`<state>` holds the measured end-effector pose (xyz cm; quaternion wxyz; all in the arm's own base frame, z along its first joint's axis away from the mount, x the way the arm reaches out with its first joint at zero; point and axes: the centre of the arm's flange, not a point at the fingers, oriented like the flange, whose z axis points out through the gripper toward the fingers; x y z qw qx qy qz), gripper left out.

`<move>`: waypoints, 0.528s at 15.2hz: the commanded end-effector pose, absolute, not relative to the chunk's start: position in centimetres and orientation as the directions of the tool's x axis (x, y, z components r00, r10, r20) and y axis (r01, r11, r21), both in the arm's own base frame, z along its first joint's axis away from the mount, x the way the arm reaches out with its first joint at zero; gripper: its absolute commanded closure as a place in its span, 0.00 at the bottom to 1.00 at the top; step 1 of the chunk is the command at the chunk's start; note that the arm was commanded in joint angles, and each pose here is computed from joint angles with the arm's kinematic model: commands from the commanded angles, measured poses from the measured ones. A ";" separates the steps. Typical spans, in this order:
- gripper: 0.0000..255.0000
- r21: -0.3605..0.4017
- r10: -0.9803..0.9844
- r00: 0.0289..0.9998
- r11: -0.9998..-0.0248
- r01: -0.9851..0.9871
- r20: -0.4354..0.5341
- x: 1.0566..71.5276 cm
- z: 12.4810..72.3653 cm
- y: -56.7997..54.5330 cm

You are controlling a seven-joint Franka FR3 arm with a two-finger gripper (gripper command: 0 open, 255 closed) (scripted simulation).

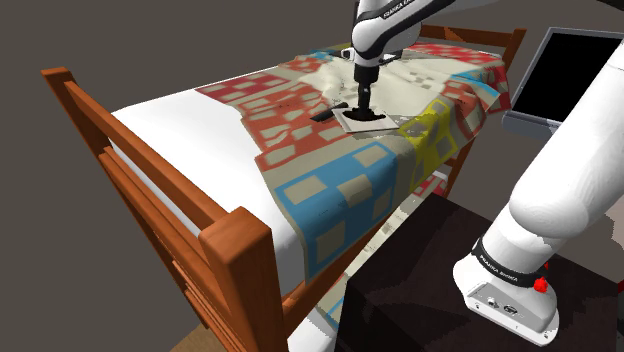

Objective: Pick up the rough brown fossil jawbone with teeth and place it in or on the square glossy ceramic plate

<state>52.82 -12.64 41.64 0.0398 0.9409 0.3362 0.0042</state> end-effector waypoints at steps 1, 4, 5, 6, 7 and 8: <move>0.00 0.078 0.633 0.774 -0.771 0.632 -0.019 52.8 43.0 -12.5; 0.00 0.078 0.633 0.774 -0.771 0.632 -0.019 52.6 46.6 -12.3; 0.00 0.078 0.633 0.774 -0.771 0.632 -0.019 52.6 46.6 -12.3; 0.00 0.078 0.633 0.774 -0.771 0.632 -0.019 52.6 46.6 -12.3; 0.00 0.078 0.633 0.774 -0.771 0.632 -0.019 52.6 46.6 -12.3; 0.00 0.078 0.633 0.774 -0.771 0.632 -0.019 52.6 46.6 -12.3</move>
